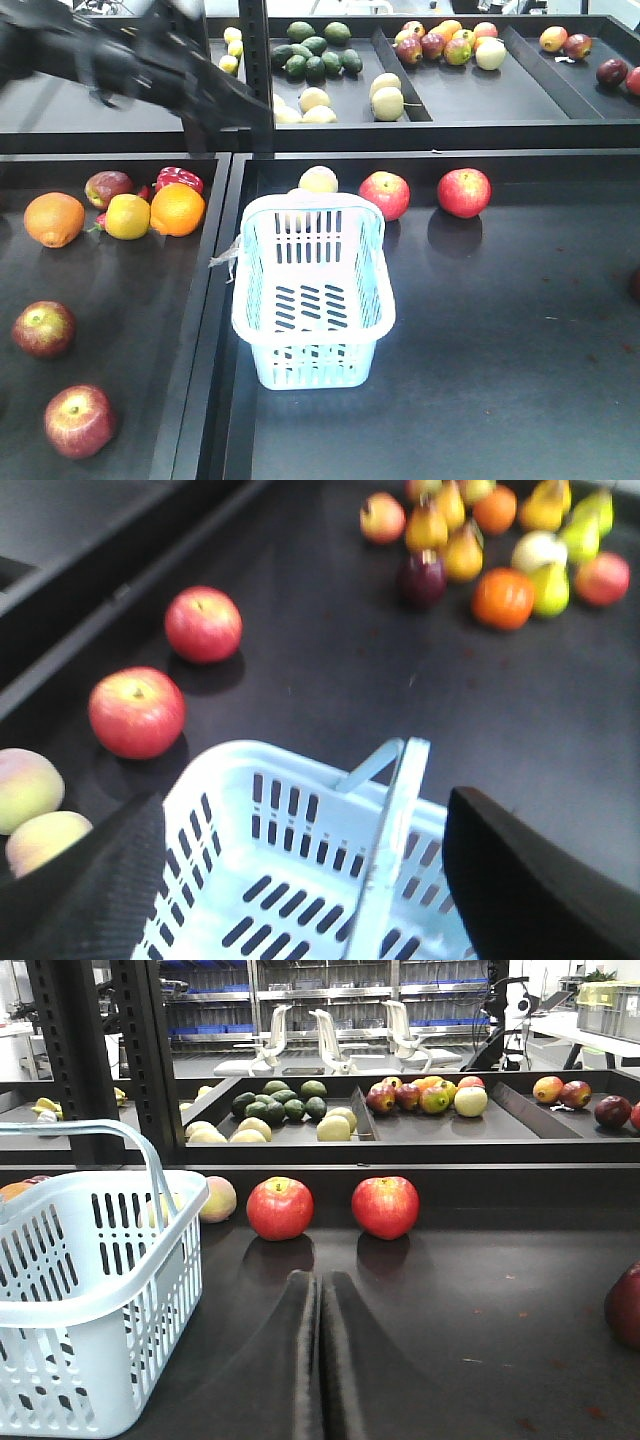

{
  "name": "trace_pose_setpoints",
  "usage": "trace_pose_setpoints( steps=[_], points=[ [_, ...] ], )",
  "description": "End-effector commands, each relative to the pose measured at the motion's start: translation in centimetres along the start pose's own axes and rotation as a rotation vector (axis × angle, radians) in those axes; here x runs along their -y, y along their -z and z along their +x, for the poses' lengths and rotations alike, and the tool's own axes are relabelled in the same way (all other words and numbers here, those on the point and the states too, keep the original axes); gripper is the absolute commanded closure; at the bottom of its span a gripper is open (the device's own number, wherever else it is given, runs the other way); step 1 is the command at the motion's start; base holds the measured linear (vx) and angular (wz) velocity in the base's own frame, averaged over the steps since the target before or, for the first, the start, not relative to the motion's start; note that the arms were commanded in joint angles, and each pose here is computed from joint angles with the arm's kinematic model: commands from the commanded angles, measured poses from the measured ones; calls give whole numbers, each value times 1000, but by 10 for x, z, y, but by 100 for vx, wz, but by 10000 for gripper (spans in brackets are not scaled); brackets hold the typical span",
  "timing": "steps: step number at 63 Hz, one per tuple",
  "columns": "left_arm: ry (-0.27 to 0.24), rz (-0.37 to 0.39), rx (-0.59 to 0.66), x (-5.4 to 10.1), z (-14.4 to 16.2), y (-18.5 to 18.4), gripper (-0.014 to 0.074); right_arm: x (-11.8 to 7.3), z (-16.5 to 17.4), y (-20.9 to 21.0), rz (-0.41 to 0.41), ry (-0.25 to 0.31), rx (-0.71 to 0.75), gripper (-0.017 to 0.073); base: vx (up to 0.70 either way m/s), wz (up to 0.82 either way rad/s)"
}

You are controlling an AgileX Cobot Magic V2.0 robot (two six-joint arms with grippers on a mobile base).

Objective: Pick three apples into basket with both arms
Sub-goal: 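Reach the left gripper down to the light-blue basket handle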

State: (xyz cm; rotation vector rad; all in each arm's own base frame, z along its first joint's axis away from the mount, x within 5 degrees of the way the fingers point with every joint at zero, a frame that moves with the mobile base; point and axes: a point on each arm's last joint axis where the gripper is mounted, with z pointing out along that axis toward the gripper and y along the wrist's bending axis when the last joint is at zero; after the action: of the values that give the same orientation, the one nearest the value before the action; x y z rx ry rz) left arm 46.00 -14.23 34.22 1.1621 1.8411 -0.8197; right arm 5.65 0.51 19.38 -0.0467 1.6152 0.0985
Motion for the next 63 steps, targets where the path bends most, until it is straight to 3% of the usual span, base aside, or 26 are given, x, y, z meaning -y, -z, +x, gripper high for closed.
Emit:
trace_pose_setpoints(
  steps=[1, 7, 50, 63],
  points=[
    [-81, 18, 4, 23, -25, 3, 42, 0, -2, 0, 1, 19, 67, 561, 0, 0],
    [-63, 3, -73, 25, -19, -9, 46, 0, -2, 0, 1, 19, 67, 561, 0, 0],
    [-122, -18, -225, 35, -10, -37, 71, 0, -2, 0, 1, 19, 67, 561, 0, 0],
    [-74, -8, -245, 28, 1, -47, 71, 0, -2, 0, 1, 19, 67, 561, 0, 0]
  ],
)
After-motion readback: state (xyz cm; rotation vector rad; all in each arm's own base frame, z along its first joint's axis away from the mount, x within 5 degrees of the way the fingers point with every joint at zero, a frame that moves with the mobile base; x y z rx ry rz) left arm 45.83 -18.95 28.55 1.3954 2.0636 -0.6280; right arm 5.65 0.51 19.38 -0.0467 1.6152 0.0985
